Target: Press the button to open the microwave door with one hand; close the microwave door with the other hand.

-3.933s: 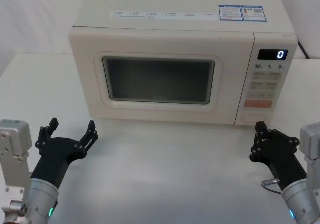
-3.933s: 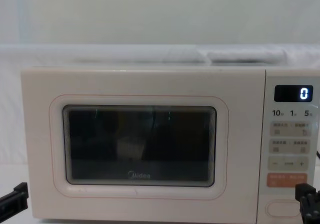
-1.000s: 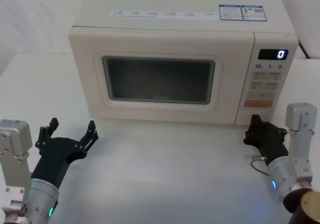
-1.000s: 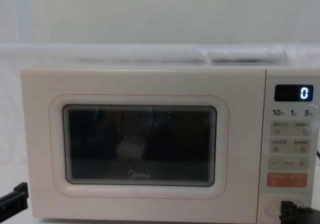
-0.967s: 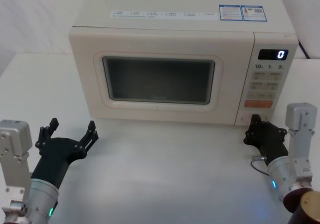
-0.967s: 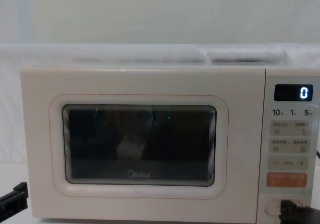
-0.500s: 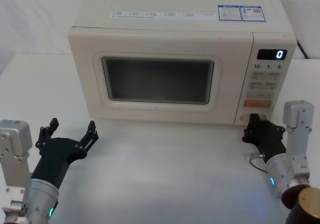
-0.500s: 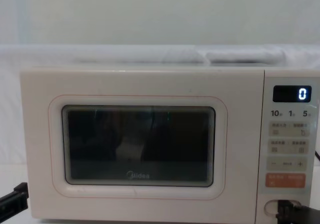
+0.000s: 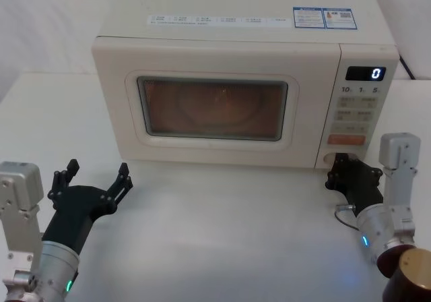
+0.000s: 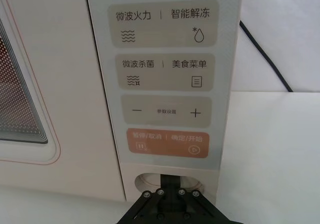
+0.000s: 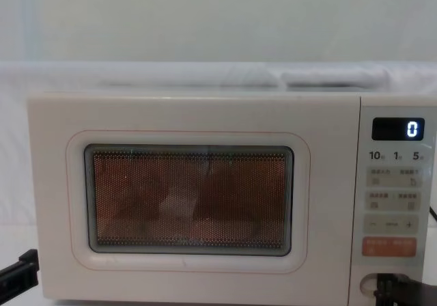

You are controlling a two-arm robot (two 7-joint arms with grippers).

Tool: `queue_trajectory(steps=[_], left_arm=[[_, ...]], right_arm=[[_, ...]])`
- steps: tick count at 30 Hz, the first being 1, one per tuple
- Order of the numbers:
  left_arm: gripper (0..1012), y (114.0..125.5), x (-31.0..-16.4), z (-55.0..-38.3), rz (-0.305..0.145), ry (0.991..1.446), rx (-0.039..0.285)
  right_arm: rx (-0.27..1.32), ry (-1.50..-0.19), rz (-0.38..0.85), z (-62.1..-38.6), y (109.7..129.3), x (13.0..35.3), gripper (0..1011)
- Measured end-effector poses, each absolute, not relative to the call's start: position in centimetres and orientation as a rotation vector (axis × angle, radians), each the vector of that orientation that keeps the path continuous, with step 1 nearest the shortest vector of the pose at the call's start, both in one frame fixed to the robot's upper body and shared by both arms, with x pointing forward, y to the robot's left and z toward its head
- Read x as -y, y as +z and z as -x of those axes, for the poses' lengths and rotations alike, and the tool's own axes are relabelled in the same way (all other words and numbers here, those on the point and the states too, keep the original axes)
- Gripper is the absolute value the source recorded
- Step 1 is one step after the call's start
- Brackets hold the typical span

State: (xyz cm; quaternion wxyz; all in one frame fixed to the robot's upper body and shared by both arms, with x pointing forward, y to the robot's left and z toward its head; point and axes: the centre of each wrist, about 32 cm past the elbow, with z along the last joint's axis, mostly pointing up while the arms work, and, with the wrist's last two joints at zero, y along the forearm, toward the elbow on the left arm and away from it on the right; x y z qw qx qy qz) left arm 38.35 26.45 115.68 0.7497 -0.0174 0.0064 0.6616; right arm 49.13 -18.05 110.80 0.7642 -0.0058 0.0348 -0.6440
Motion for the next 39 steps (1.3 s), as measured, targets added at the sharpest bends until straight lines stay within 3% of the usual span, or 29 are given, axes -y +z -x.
queue_trajectory(steps=[20, 39], left_arm=[[1001, 115.7, -26.5, -38.4, 0.038, 1.446, -0.014], [1001, 115.7, -26.5, -38.4, 0.038, 1.446, -0.014]], right_arm=[[-0.072, -1.415, 0.007, -49.0, 111.0, 18.6, 0], [-0.003, -1.368, 0.016, -45.0, 112.0, 20.5, 0]])
